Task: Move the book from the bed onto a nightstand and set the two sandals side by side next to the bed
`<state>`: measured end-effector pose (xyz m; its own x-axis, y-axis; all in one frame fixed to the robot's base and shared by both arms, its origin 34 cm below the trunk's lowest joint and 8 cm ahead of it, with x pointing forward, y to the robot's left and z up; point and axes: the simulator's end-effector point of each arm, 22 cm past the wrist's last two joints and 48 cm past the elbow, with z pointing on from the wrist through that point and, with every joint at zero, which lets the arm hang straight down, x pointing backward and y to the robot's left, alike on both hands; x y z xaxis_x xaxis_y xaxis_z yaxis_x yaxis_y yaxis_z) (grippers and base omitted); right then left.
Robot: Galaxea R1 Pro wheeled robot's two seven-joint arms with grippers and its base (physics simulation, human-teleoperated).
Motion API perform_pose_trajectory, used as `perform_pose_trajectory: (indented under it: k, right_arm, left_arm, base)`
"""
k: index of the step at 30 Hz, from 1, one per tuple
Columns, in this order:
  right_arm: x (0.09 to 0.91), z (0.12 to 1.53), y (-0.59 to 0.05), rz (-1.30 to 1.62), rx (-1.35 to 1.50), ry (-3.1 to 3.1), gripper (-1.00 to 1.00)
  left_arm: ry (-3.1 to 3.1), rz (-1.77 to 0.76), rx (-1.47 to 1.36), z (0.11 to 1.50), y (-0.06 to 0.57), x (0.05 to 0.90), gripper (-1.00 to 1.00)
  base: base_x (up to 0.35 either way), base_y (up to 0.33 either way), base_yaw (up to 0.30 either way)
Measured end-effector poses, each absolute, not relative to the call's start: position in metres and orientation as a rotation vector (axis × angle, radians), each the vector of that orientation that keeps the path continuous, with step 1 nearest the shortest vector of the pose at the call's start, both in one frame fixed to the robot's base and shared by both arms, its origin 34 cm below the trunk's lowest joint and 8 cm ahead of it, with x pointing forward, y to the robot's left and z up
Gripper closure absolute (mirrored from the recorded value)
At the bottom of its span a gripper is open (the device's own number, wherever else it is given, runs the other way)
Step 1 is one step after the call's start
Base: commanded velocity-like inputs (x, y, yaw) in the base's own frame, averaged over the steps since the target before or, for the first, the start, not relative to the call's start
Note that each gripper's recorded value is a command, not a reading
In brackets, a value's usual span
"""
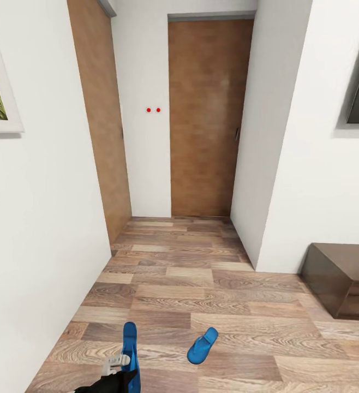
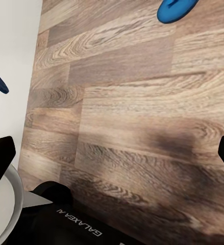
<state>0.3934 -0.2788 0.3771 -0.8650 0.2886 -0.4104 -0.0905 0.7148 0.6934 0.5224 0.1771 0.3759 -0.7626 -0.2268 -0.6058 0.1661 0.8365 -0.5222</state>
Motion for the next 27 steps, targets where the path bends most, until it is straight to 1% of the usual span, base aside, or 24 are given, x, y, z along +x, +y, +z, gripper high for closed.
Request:
perform_pose_trajectory:
  k: [6, 15, 27]
  right_arm:
    - [0.393, 0.377, -0.279, 1.015, 0.151, 2.420, -1.00]
    - [0.393, 0.377, -0.279, 1.015, 0.151, 2.420, -1.00]
    - [0.394, 0.378, -0.279, 1.014, 0.148, 2.417, -1.00]
  left_arm:
    - [2.322, -0.739, -0.047, 0.376, 0.179, 0.523, 1.00]
    - [2.323, -0.711, -0.052, 0.376, 0.202, 0.525, 1.00]
    - [2.323, -0.705, -0.048, 0.376, 0.204, 0.525, 1.00]
  base:
    - [0.000, 0.000, -0.002]
    - [0.000, 0.000, 0.000]
    - [0.000, 0.000, 0.000]
